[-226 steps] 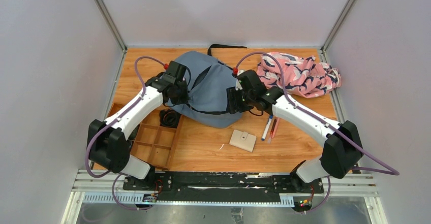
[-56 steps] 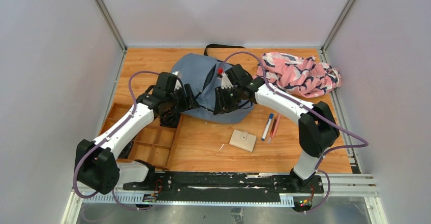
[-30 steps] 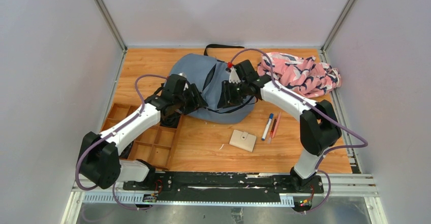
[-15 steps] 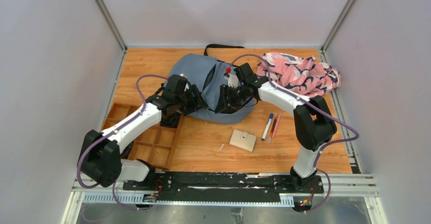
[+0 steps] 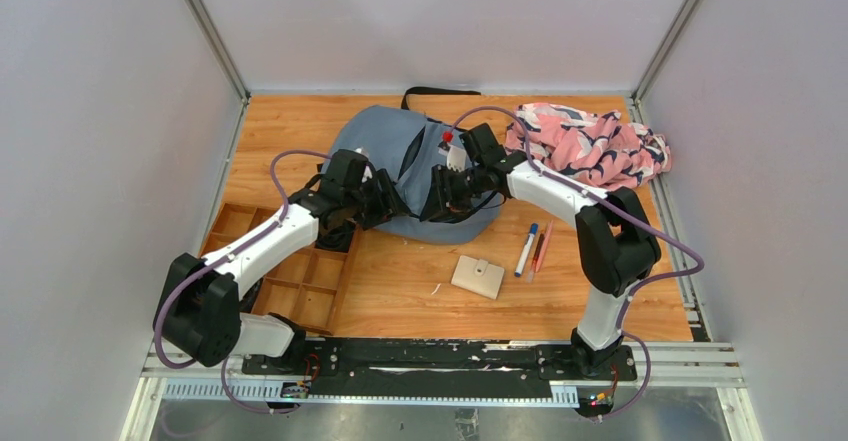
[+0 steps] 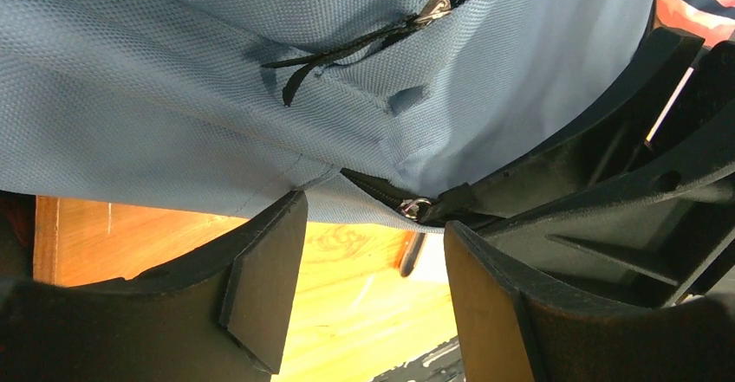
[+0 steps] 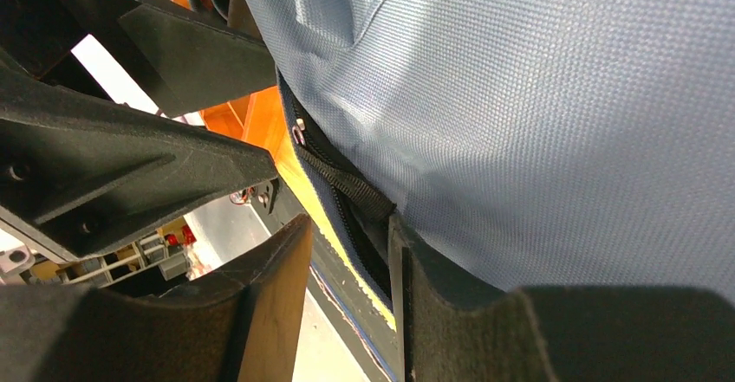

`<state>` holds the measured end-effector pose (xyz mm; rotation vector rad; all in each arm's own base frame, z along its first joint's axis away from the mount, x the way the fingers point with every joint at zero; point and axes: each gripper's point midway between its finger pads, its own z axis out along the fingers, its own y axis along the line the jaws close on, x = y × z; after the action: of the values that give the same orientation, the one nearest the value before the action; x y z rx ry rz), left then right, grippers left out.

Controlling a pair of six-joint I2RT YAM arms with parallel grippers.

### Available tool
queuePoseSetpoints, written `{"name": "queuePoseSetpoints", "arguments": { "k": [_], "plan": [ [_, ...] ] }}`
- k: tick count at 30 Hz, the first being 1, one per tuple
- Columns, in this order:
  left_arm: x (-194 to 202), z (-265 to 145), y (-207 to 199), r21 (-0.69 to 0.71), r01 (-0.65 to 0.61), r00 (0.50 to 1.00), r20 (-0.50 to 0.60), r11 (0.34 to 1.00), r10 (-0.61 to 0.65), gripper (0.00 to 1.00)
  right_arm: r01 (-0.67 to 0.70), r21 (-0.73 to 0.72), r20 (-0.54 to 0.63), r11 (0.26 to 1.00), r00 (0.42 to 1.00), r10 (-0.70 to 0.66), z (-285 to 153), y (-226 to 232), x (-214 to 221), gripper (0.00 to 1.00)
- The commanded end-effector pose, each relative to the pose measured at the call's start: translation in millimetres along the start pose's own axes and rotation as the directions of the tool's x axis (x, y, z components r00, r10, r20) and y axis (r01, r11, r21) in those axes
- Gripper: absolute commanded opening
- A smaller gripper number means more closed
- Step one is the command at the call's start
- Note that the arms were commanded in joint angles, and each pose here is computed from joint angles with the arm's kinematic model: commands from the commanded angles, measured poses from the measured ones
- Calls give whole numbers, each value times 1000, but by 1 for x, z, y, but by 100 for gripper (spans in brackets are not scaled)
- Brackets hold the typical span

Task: Pack the student bag
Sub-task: Zip the student bag at the center of the board.

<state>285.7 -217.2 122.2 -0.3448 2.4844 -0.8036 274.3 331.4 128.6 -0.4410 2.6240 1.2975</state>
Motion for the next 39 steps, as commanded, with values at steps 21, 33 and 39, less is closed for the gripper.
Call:
{"name": "queuePoseSetpoints", "arguments": {
  "k": [21,33,39],
  "plan": [
    [-3,2,0,37,40,999,26,999,-41,65,23,-47,43,999,999,-21,7,15,-18,29],
    [-14,-7,-2,34,22,998,62,999,-24,65,55,-52,45,997,998,-53,5,18,-17,0],
    [-16,-11,1,27,21,996,81,999,-23,66,80,-2,97,997,992,-79,-5,16,-29,0]
  ]
}}
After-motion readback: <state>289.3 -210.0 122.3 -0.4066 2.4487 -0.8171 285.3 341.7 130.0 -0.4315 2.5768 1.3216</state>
